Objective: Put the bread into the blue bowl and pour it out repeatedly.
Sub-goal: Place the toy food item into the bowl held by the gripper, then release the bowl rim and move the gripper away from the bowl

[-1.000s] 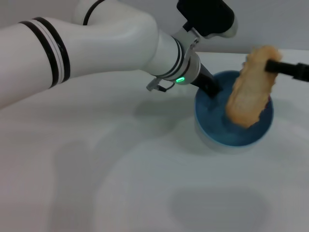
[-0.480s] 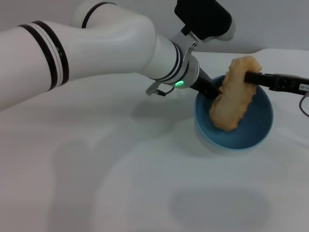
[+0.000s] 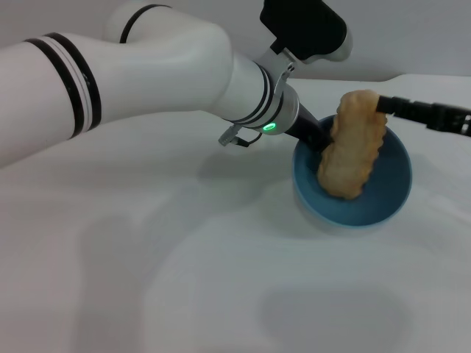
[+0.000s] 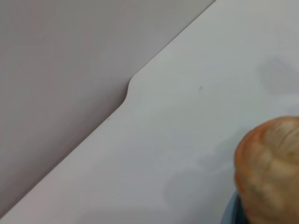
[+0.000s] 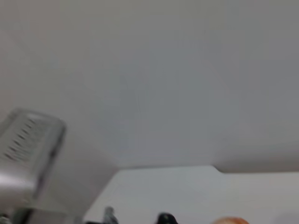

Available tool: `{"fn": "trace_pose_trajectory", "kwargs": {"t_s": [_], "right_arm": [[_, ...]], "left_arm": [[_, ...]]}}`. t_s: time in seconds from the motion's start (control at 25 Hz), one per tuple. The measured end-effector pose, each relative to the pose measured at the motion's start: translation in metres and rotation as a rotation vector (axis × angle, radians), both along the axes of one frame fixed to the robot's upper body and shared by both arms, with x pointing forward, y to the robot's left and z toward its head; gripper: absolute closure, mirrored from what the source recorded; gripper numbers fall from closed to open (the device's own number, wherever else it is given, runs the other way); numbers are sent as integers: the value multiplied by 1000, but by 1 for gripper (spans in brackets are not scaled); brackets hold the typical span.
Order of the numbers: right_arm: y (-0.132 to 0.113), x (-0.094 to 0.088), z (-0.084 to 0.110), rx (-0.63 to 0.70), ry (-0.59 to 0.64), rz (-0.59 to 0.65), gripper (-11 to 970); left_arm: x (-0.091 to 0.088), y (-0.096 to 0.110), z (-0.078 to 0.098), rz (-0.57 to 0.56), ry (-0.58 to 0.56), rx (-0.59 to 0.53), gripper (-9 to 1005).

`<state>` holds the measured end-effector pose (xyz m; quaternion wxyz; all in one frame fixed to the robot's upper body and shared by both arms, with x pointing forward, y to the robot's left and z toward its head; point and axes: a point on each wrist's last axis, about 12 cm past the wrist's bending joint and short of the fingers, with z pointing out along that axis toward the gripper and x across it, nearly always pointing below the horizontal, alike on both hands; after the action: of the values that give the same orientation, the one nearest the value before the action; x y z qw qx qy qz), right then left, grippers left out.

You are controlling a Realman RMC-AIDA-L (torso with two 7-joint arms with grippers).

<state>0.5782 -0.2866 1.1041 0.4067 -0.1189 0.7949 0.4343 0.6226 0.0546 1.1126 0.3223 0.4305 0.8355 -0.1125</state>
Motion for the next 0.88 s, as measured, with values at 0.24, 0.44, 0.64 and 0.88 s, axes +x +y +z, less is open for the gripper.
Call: {"fn": "trace_pose_trajectory", "kwargs": {"t_s": [0.24, 0.44, 0.64, 0.88], "right_arm": [[-17, -10, 7, 71, -27, -26, 447], [-47, -19, 10, 131, -63, -155, 445], [-67, -29, 5, 147, -61, -242, 445], [-67, -30, 0, 138, -45, -262, 446]], "left_arm": [[1, 3, -2, 10, 6, 5, 997], [-5, 0, -3, 24, 76, -32, 997], [-15, -7, -5, 36, 177, -98, 997], [-29, -15, -16, 15, 221, -111, 997]]}}
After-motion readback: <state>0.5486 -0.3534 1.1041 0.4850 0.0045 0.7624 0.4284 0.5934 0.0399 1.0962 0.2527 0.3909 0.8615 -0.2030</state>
